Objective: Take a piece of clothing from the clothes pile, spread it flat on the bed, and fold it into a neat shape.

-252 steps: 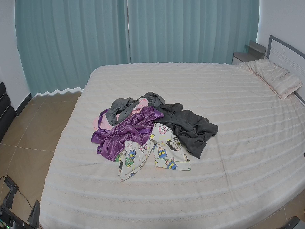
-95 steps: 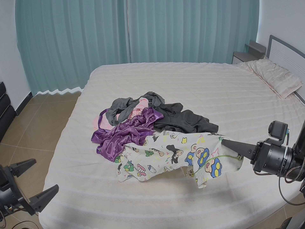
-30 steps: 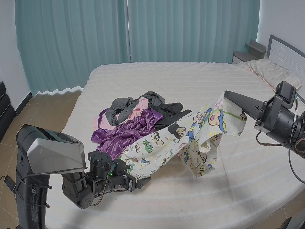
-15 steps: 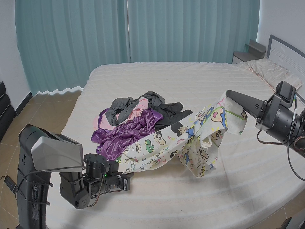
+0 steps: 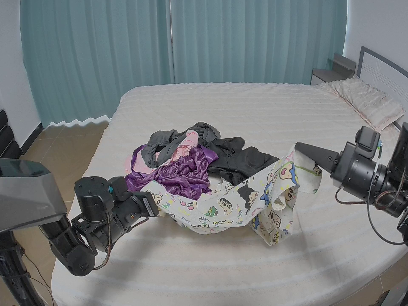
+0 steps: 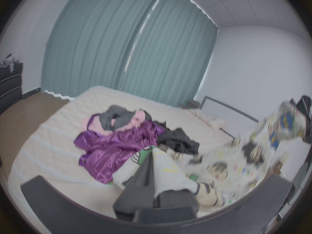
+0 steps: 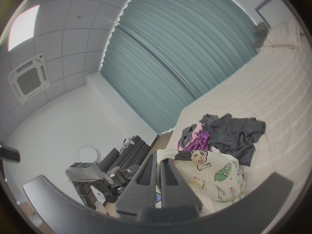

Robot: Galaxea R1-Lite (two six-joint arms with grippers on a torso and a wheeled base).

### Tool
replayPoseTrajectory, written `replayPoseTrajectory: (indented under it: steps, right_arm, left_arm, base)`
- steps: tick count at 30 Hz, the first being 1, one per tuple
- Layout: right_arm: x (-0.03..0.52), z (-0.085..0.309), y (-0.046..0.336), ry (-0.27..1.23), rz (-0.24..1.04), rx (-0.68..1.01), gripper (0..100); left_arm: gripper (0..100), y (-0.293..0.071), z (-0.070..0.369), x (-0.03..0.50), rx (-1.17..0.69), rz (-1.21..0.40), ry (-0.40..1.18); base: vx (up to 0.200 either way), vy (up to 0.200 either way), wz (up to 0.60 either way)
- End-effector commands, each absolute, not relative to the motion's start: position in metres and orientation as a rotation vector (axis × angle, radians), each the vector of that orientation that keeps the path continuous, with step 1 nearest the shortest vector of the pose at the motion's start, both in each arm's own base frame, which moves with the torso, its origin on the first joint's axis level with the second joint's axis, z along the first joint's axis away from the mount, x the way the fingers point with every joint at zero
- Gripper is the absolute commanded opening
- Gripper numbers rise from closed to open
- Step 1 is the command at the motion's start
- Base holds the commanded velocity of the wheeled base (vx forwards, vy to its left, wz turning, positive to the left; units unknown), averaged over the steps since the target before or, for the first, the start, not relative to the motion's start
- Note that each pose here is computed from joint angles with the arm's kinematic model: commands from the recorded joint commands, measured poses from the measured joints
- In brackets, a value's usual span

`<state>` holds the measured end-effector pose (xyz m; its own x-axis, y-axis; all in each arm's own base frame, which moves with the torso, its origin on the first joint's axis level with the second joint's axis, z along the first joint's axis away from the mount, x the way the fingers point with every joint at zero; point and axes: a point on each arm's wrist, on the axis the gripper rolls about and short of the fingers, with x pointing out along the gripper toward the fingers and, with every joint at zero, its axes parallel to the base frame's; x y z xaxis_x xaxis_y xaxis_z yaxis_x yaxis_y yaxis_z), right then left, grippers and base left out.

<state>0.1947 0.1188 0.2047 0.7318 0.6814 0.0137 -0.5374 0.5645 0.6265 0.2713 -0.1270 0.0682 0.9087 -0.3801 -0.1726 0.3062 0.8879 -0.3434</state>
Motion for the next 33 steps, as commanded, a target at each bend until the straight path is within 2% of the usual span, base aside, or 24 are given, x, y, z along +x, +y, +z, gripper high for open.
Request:
replayPoseTrajectory:
  steps: [1,8,15,18,23,28,33]
  right_arm:
    - [0.216,0.189,0.148,0.325,0.671,0.730,0]
    - [0.217,0.238,0.151,0.129,0.671,0.794,0]
    - [0.190,0.270,0.133,0.018,0.733,0.826,0]
    - [0.181,0.253,0.139,0.102,0.772,0.809,0]
    - [0.180,0.217,0.144,0.231,0.752,0.777,0]
    - [0.176,0.206,0.142,0.237,0.753,0.775,0]
    - [0.165,0.195,0.146,0.257,0.808,0.772,0]
  left_arm:
    - [0,-0.147,0.138,0.248,-0.407,-0.383,0.029]
    - [0,-0.174,0.204,0.240,-0.461,-0.328,-0.064]
    - [0,-0.176,0.242,0.198,-0.483,-0.425,-0.072]
    - [0,-0.175,0.240,0.196,-0.479,-0.426,-0.056]
    - [0,-0.171,0.210,0.193,-0.495,-0.411,0.056]
    - [0,-0.171,0.179,0.193,-0.479,-0.380,0.161]
    - [0,-0.171,0.178,0.193,-0.530,-0.376,0.172]
  base:
    - [0.000,0.000,0.00]
    - [0.000,0.000,0.00]
    - [0.000,0.000,0.00]
    - [0.000,0.000,0.00]
    - [0.000,0.000,0.00]
    - [0.000,0.000,0.00]
    - [0.000,0.000,0.00]
